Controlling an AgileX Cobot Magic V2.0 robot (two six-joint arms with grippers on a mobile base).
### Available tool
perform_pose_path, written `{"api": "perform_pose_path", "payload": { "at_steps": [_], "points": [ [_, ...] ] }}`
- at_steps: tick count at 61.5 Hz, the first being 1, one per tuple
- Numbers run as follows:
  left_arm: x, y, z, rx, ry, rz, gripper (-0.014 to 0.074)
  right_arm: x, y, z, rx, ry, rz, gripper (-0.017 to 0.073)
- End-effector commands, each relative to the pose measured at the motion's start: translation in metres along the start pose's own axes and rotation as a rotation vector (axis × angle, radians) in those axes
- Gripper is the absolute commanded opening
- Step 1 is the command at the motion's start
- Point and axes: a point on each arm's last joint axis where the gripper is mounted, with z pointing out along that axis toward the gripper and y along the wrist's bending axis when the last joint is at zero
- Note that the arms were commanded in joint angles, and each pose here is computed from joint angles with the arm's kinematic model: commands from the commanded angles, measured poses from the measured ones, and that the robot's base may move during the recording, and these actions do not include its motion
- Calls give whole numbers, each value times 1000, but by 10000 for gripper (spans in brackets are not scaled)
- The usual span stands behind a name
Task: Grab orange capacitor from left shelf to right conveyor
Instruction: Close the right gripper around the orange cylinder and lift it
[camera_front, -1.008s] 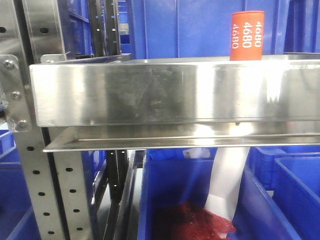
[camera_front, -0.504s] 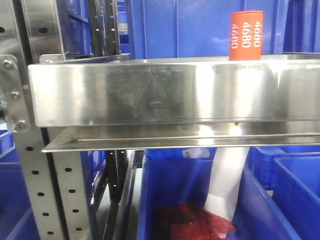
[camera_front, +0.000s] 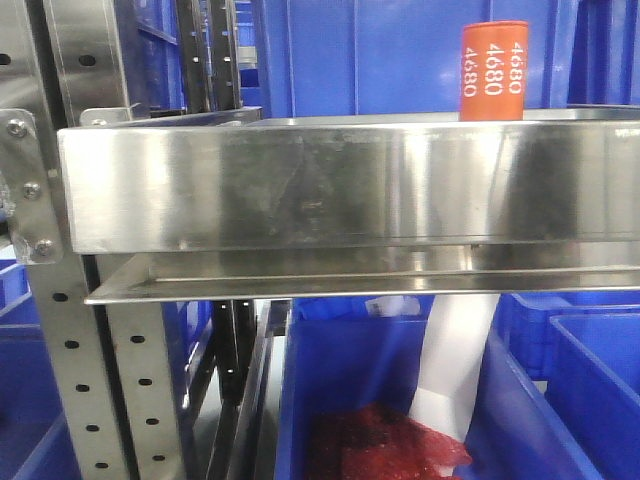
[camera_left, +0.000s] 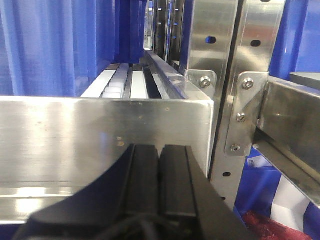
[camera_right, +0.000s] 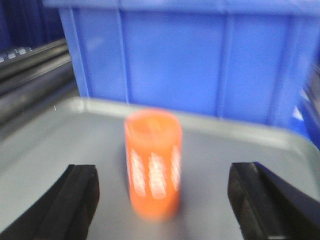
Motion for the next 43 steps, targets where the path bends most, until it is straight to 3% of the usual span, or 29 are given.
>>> {"api": "perform_pose_path", "payload": {
  "at_steps": [1,36,43],
  "points": [
    [-10,0,-1,4,-104,-4,-127,-23,3,14,-7,-148,0,624],
    [-10,0,-1,4,-104,-4,-127,18,-1,77,21,-151,-10,619],
    [-10,0,-1,4,-104,-4,-127,20,-2,79,22,-144,-10,531]
  ]
}}
